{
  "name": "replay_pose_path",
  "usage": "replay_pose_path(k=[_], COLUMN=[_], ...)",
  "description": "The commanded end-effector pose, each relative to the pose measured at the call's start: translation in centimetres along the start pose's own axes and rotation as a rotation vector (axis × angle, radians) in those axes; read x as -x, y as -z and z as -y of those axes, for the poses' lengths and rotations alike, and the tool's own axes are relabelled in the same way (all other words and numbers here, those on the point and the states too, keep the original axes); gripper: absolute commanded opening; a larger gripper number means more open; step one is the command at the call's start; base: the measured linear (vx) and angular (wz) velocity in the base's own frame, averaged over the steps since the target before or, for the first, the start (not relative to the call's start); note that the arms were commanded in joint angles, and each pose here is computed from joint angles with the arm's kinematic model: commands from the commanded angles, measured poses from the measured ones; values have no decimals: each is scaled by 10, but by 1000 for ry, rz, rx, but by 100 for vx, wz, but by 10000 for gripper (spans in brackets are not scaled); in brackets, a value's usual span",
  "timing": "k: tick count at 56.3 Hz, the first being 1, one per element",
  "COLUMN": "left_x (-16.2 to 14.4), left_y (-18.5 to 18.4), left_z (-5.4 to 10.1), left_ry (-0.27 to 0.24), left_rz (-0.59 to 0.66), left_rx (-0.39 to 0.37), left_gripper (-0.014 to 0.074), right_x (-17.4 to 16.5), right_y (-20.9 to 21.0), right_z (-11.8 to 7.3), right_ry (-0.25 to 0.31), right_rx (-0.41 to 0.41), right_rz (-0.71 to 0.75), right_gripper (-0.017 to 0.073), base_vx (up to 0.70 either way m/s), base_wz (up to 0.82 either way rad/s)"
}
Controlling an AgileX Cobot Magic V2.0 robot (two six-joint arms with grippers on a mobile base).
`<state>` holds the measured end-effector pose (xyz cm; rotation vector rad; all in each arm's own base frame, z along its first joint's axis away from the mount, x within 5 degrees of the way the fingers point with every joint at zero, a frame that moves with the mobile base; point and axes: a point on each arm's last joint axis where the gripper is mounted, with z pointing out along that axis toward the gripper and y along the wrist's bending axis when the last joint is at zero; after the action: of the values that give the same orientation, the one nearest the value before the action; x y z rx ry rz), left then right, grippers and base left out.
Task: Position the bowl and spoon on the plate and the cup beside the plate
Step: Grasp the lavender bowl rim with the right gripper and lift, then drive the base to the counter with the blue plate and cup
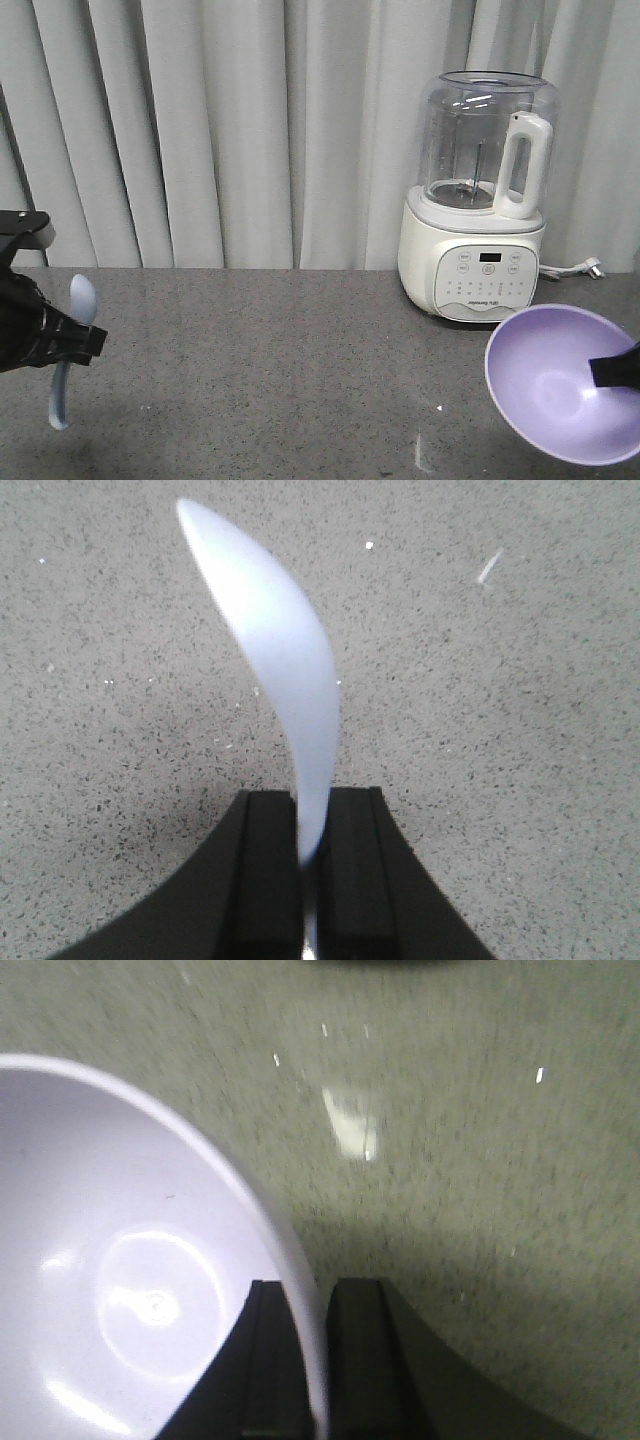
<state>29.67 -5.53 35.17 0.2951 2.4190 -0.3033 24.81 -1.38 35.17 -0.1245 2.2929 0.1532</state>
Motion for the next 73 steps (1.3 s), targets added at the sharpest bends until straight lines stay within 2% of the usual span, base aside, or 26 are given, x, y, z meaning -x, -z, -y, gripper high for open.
replay_pose_path(k=[1,10,16,21,27,37,50,73], left_x=[3,-33,-63,-88,-113,-136,-138,-140], left_y=[39,71,92,104,114,132,140,139], left_z=[12,21,25,27,29,31,33,33], left_ry=[-9,-40,-37,-40,-73,-79,-83,-85], left_rz=[214,406,553,638,691,810,848,834], left_rx=[-15,-14,-5,6,26,51,53,44], left_gripper=[-3,-3,-3,-3,-3,-3,-3,-3], right_x=[11,-21,-52,-72,-92,-100,-100,-100], right_y=[53,93,105,111,115,120,120,120], right_z=[-12,-29,-39,-45,-51,-53,-54,-54], right_ry=[69,132,157,156,156,161,159,157], right_rx=[-47,-64,-44,-30,-20,-22,-15,-14], right_rz=[280,460,549,622,693,734,729,731], right_gripper=[-8,-8,-8,-8,-8,-8,-8,-8], base_vx=[0,0,0,0,0,0,0,0], base_wz=[0,0,0,0,0,0,0,0])
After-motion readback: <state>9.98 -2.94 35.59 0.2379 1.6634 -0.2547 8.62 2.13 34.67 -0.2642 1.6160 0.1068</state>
